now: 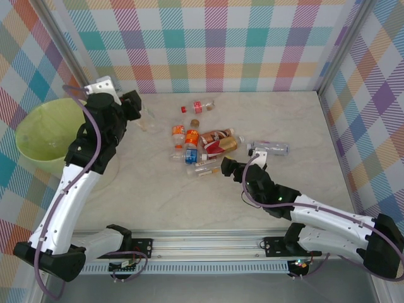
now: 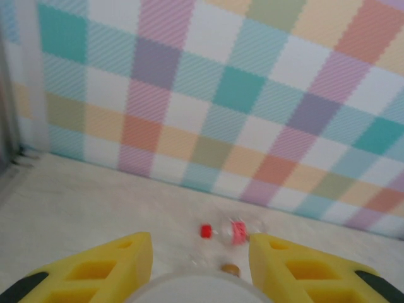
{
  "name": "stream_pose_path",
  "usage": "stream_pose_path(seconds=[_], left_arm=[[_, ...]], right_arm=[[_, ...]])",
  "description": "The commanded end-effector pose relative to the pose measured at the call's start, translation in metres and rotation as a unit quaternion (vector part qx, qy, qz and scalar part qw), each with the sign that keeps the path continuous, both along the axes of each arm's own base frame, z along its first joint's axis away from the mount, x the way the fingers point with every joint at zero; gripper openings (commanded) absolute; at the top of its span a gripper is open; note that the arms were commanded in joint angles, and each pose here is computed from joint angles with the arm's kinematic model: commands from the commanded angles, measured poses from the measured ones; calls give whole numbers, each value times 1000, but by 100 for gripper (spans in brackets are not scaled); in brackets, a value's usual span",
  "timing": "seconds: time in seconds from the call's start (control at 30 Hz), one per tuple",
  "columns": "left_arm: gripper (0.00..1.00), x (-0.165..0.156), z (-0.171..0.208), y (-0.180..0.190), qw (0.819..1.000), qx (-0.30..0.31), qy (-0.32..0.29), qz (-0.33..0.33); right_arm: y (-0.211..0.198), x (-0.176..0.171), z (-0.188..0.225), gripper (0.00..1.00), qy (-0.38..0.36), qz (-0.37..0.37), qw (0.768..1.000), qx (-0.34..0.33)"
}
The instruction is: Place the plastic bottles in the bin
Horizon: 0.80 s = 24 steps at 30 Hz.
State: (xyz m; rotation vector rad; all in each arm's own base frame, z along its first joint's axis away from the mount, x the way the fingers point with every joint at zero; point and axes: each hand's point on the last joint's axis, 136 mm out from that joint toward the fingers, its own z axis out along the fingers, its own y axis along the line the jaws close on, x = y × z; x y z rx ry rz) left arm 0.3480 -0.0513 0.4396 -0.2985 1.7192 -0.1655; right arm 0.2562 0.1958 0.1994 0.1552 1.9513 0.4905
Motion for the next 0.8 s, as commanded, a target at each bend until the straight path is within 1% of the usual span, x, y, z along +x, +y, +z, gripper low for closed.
stream_pose_path(seconds=[0.0, 0.07, 0.1, 0.13, 0.2, 0.23, 0.33, 0.43, 0.5, 0.63, 0.7, 0.77], left_arm=[[0, -22, 42, 55, 987, 74, -49, 136], [0, -28, 55, 75, 975, 93, -66, 192], [0, -28, 59, 80, 972, 95, -68, 201], [0, -27, 68, 87, 970, 86, -84, 211], [0, -21, 74, 102, 968, 72, -88, 225], [0, -19, 69, 115, 966, 71, -69, 240], [0, -14, 65, 155, 955, 42, -49, 290], [0, -15, 57, 186, 946, 6, -48, 321], [0, -16, 45, 205, 940, -24, -49, 337], [0, -20, 10, 243, 924, -97, -35, 368], [0, -24, -3, 253, 915, -109, -30, 387], [0, -30, -18, 266, 903, -125, -29, 410]], right_arm=[[-10, 1, 13, 100, -6, -23, 1000, 15], [-12, 0, 12, 100, -7, -27, 999, 20], [-12, 1, 12, 100, -8, -28, 999, 23], [-12, 1, 12, 100, -9, -29, 999, 26], [-11, 3, 10, 100, -9, -31, 999, 29], [-9, 4, 9, 100, -8, -31, 999, 29], [-4, 7, 8, 100, -2, -29, 999, 22], [0, 8, 5, 100, 5, -27, 1000, 11], [2, 9, 4, 100, 8, -25, 1000, 8], [6, 11, 1, 100, 12, -20, 1000, 7], [7, 11, 1, 100, 14, -18, 1000, 5], [9, 11, -1, 100, 16, -16, 1000, 3]])
